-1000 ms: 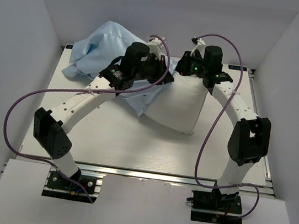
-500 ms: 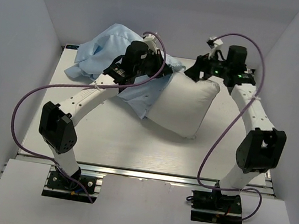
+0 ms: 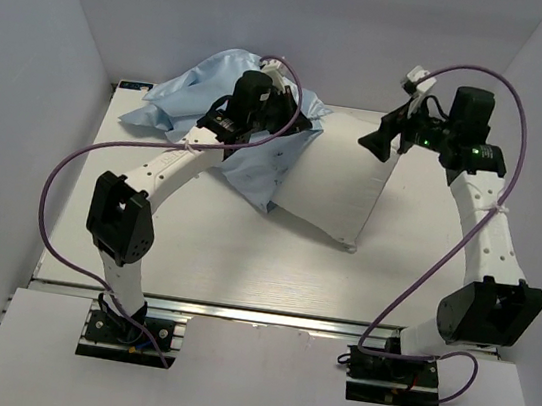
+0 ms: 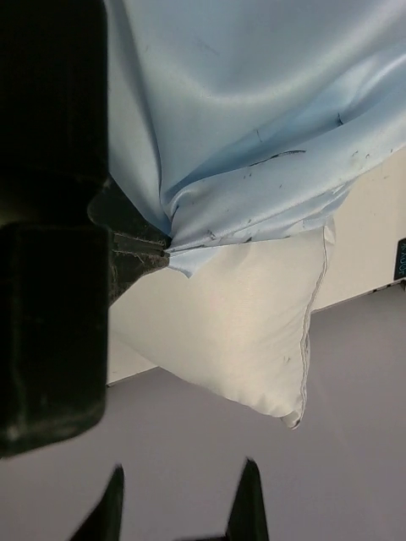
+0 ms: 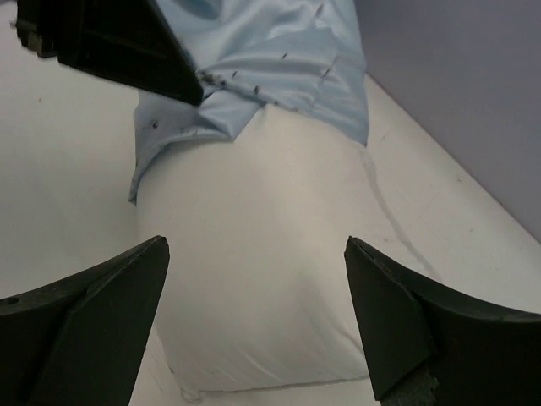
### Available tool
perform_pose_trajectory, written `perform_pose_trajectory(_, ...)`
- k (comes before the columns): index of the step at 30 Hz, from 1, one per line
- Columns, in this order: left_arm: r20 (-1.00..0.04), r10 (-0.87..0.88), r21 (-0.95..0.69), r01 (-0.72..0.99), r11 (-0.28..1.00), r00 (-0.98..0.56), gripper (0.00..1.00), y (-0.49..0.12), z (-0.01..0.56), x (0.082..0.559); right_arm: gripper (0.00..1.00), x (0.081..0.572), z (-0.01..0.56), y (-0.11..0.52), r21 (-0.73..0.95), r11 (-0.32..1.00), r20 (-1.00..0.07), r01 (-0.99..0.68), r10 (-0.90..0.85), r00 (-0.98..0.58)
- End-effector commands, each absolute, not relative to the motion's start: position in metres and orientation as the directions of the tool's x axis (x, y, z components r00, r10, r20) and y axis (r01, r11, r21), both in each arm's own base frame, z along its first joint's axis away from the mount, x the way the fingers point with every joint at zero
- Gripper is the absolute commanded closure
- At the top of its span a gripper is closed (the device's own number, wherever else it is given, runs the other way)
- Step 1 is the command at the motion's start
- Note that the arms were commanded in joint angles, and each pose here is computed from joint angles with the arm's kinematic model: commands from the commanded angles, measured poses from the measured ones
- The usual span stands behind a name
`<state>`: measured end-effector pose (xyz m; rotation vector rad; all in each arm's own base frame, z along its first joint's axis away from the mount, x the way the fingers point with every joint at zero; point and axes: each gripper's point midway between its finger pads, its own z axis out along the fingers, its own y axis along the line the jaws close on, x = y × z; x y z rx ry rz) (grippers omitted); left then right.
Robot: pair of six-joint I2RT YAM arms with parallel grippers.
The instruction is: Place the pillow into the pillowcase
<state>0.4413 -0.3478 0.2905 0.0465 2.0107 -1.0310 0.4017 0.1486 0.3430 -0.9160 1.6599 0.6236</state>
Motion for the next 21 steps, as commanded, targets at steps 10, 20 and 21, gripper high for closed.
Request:
perform_pose_trajectory(10,-0.730,-0.347,-0.667,0.501,0.551,-0.589,1.00,-0.358,0.364,0.429,0.13,0.453,0.197,0.117,-0.162,0.676,-0.811,-0.718,-0.506,-0.293)
perform_pose_trajectory(20,-0.692,-0.329,-0.719,0.571,0.396,-0.642,1.00,-0.396,0.393,0.433,1.00,0.408,0.210,0.225,0.130,0.398,-0.866,-0.908,-0.401,-0.300)
perform_pose_trajectory(21,-0.695,-0.328,-0.717,0.578,0.390,-0.640,1.00,-0.399,0.396,0.433,1.00,0.404,0.219,0.237,0.147,0.373,-0.878,-0.916,-0.377,-0.294)
